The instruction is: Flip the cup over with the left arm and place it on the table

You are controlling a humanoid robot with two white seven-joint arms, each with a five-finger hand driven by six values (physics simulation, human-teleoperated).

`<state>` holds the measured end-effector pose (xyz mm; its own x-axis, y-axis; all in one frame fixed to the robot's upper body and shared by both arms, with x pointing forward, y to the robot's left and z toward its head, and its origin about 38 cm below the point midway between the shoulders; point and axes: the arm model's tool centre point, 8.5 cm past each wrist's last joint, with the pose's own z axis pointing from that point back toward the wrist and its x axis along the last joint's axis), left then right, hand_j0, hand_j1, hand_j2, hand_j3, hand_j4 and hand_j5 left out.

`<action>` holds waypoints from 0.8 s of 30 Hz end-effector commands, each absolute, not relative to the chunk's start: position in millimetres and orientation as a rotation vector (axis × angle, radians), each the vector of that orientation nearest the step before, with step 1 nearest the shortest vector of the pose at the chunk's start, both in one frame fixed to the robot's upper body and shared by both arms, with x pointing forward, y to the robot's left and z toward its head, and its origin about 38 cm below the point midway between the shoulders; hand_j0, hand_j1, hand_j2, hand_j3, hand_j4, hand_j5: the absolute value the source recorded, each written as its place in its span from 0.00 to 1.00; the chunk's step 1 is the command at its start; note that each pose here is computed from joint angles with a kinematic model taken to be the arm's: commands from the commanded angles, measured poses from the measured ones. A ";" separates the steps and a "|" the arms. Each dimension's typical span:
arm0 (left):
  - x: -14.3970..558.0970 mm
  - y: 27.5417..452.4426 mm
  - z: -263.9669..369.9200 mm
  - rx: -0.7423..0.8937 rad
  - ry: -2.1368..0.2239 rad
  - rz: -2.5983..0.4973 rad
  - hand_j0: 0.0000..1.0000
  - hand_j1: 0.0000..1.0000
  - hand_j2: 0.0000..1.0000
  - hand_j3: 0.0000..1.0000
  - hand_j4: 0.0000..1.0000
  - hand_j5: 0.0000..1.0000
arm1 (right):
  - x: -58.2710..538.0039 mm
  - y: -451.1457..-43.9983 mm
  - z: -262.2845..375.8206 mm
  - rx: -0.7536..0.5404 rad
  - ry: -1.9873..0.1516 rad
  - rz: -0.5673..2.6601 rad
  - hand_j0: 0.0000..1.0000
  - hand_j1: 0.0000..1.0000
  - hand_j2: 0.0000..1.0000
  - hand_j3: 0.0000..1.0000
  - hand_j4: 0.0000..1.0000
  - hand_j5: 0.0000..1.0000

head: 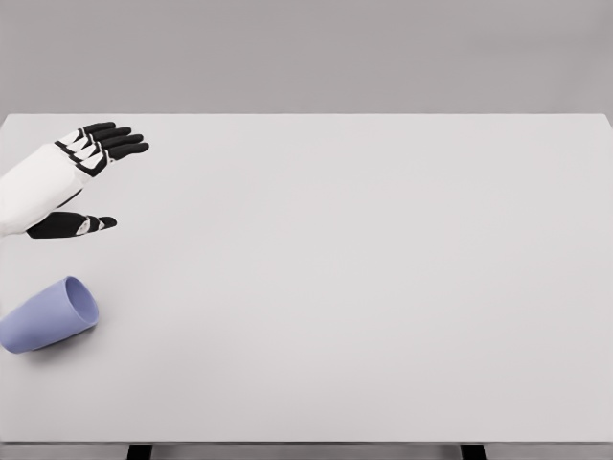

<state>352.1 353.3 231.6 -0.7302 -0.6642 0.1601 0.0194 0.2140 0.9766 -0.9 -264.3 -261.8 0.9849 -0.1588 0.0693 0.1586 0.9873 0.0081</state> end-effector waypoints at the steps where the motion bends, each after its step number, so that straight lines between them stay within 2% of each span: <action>1: 352.0 353.3 232.1 0.591 -1.930 -1.555 1.00 1.00 1.00 1.00 1.00 1.00 | 1.9 -264.7 -261.9 0.002 -0.079 -0.173 1.00 1.00 1.00 1.00 1.00 1.00; 13: 354.2 360.7 240.0 0.641 -1.915 -1.581 1.00 1.00 1.00 1.00 1.00 1.00 | -5.6 -264.2 -261.8 0.002 -0.060 -0.164 1.00 1.00 1.00 1.00 1.00 1.00; 17: 358.0 377.4 257.7 0.703 -1.820 -1.668 1.00 1.00 1.00 1.00 1.00 1.00 | -5.6 -264.1 -261.8 0.002 -0.060 -0.164 1.00 1.00 1.00 1.00 1.00 1.00; 18: 357.2 383.1 261.4 0.683 -1.764 -1.702 1.00 1.00 1.00 1.00 1.00 1.00 | -5.7 -264.1 -261.8 0.003 -0.058 -0.164 1.00 1.00 1.00 1.00 1.00 1.00; 21: 346.2 377.1 245.2 0.331 -1.581 -1.796 1.00 1.00 1.00 1.00 1.00 1.00 | -5.7 -264.1 -261.8 0.003 -0.058 -0.164 1.00 1.00 1.00 1.00 1.00 1.00; 24: 340.1 376.3 262.1 0.247 -1.566 -1.835 1.00 1.00 1.00 1.00 1.00 1.00 | -5.7 -264.1 -261.8 0.003 -0.058 -0.164 1.00 1.00 1.00 1.00 1.00 1.00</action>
